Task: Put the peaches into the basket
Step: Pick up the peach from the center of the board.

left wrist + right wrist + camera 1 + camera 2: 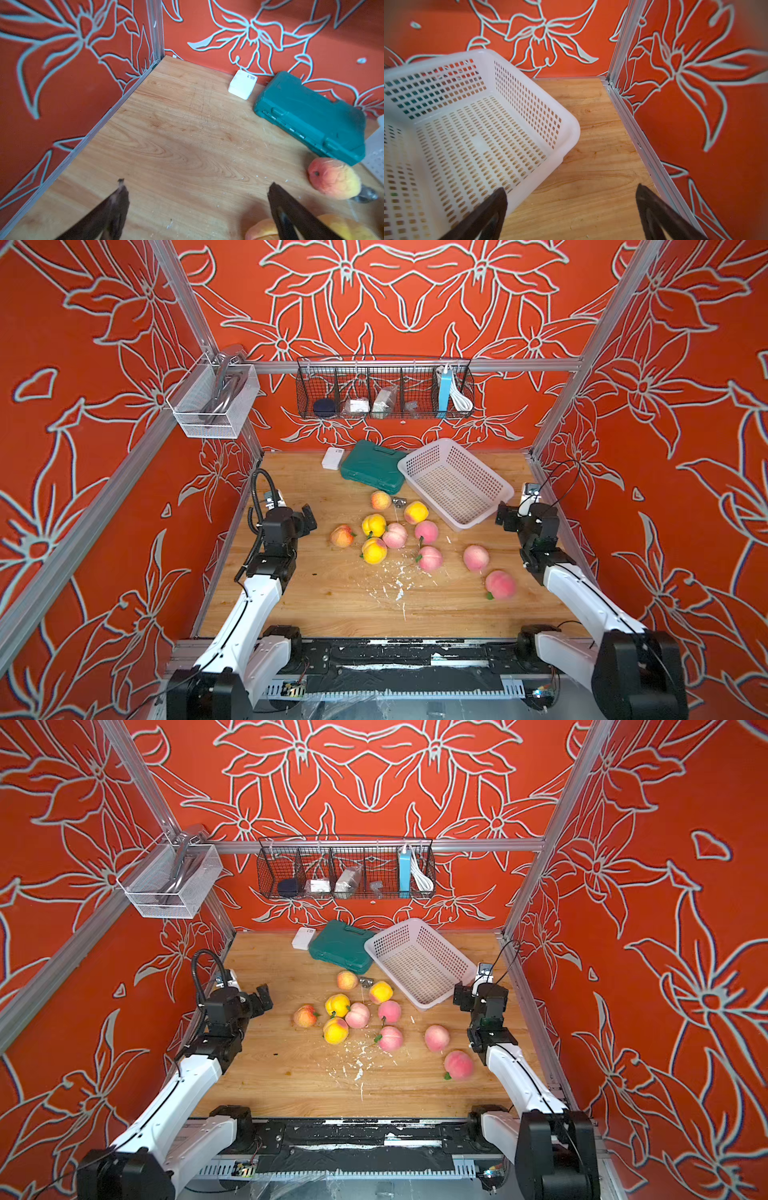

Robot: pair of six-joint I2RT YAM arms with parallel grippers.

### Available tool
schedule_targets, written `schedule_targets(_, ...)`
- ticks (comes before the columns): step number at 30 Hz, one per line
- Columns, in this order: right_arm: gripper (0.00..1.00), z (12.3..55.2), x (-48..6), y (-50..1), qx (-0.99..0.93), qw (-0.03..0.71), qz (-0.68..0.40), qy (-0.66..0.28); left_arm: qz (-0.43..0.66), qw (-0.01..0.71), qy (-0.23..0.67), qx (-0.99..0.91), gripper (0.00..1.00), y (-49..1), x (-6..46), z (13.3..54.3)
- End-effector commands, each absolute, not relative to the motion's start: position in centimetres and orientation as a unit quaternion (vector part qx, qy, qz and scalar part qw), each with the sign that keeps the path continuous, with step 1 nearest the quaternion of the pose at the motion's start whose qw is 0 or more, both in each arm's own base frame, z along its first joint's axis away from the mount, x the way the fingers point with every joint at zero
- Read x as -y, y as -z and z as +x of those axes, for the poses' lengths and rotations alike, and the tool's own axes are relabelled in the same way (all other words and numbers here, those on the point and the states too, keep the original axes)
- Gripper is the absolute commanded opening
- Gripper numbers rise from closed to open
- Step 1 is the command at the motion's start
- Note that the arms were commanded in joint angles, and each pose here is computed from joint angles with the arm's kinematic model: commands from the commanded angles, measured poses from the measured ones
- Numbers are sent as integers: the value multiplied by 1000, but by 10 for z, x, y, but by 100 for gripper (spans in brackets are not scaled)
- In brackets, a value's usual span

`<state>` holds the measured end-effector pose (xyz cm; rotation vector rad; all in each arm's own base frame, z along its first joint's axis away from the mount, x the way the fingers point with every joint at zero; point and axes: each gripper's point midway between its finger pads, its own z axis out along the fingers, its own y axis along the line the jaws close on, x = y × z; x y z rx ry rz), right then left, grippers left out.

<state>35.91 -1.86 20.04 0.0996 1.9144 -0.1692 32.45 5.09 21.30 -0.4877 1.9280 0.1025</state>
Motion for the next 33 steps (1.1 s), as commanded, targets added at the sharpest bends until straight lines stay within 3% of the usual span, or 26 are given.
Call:
schedule_targets(1,99,338,19,-202,-840,536,67,51,-255,472,-28,-843,100,-204,-46,297)
schedule_targets(10,99,291,-20,-222,-888,458,7,-36,-143,419,46,-896,100,-230,30,281)
schedule_targets(19,99,234,-65,-221,-917,385,-47,-95,-81,308,174,-932,100,-205,106,275)
schedule_targets(27,99,201,-116,-218,-924,340,-103,-141,-33,259,263,-929,100,-195,145,262)
schedule_targets(33,99,195,-168,-188,-928,284,-177,-163,-9,225,323,-919,100,-196,169,250)
